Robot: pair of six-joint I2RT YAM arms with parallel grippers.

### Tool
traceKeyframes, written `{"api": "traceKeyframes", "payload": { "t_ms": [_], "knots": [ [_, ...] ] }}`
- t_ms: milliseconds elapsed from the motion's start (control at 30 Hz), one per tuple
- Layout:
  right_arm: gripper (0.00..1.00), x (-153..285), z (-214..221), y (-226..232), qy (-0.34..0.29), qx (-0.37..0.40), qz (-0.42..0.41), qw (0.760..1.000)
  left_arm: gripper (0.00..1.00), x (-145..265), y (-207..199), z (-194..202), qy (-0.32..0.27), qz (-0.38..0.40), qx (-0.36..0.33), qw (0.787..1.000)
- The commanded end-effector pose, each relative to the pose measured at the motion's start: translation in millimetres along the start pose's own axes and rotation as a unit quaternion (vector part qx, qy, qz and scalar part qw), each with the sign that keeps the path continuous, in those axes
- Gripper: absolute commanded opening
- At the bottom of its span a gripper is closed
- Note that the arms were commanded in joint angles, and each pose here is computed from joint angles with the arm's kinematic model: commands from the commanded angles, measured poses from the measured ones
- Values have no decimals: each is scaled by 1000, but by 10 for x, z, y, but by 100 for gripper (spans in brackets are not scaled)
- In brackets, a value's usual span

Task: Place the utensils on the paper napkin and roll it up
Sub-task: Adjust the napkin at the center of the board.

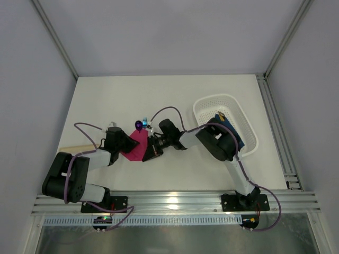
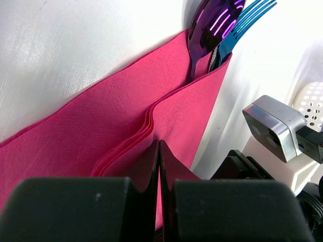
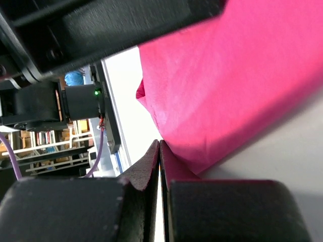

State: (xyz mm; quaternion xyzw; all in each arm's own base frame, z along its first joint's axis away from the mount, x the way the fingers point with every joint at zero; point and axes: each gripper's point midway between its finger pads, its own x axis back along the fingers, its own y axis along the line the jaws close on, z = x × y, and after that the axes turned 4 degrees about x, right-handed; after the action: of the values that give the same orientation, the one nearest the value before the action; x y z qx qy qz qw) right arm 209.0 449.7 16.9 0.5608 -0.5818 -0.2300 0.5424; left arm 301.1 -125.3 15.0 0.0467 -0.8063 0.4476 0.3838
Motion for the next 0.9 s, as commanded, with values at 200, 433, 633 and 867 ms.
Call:
{"api": "traceKeyframes", "payload": {
  "t_ms": [200,433,633,867],
  "knots": [
    [4,392,-145,116,-22,61,81,995,0,90,521,225,37,-93,-17,995],
    [4,475,-563,432,-44,112,83,989,0,109,521,215,36,-95,-24,995],
    [4,275,-833,288,-39,102,93,990,0,104,537,223,38,-97,-24,994],
    [4,137,-841,-11,-32,73,138,987,0,105,531,210,38,-99,-30,994]
  ]
}}
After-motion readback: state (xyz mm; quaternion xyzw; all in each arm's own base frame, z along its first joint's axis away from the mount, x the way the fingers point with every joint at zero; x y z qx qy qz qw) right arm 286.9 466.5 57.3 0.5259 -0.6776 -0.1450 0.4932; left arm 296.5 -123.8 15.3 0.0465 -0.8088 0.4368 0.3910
